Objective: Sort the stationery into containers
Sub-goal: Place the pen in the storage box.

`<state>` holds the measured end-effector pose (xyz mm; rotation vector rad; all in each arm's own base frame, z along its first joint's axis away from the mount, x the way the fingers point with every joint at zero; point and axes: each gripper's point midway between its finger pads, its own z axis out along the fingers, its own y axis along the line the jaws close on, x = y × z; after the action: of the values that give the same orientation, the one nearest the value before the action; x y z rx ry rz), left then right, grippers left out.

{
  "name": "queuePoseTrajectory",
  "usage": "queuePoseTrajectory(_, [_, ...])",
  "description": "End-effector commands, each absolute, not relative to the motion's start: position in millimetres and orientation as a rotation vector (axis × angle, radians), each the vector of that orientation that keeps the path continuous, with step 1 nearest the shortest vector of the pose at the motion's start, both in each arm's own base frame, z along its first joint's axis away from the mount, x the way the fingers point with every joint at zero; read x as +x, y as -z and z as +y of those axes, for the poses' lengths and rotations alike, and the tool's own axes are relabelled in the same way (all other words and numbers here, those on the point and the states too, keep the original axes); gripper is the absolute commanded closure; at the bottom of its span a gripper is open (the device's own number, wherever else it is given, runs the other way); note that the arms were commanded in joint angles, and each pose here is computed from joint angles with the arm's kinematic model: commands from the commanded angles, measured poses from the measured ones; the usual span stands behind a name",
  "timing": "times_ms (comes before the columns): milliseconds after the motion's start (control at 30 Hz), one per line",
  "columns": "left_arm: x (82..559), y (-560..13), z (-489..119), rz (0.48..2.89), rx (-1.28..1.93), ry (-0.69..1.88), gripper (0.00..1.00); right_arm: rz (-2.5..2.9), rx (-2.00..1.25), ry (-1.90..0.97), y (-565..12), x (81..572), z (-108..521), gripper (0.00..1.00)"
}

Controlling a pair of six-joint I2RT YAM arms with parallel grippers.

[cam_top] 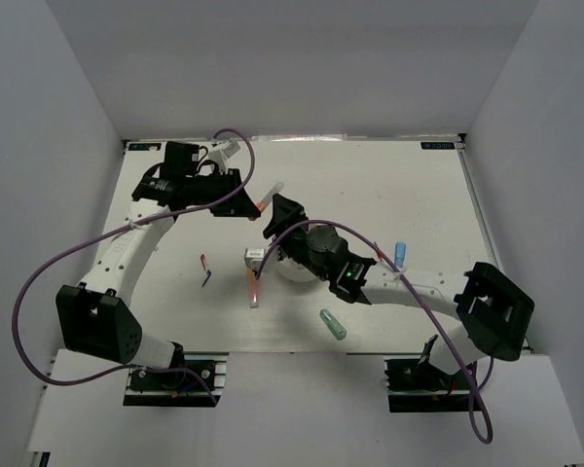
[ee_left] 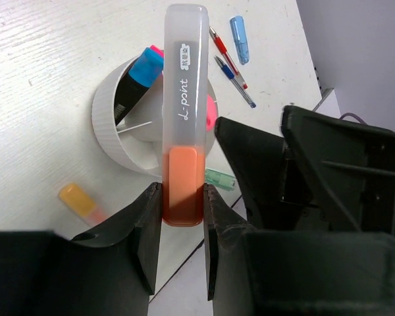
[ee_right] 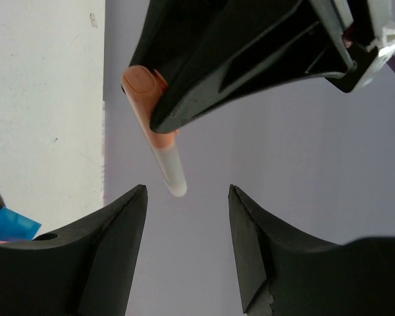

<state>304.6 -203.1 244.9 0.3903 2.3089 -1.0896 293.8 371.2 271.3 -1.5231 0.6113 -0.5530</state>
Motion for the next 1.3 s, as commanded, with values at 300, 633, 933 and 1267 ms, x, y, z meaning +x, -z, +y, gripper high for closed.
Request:
queuePoseTrajectory(300, [296.6, -268.0, -216.5, 2.221, 0.495, 1.064, 1.0, 0.586, -1.497, 0.522, -281.5, 291.3, 385.7, 0.46])
queuePoseTrajectory(633, [297.3, -263.7, -223.7, 2.228, 0.537, 1.015, 1.0, 0.599, -1.52, 0.511, -277.4, 291.9, 397.2, 0.59])
queuePoseTrajectory(933, [292.0, -263.1, -223.1, 2.217, 0.559, 0.995, 1.0, 0.625, -1.523, 0.513, -275.0, 294.1, 393.5, 0.84])
queuePoseTrajectory(1267, [284.6, -263.5, -226.1, 2.19, 0.588, 1.014, 0.66, 0.662, -1.434, 0.543, -287.1, 299.1, 381.5, 1.0])
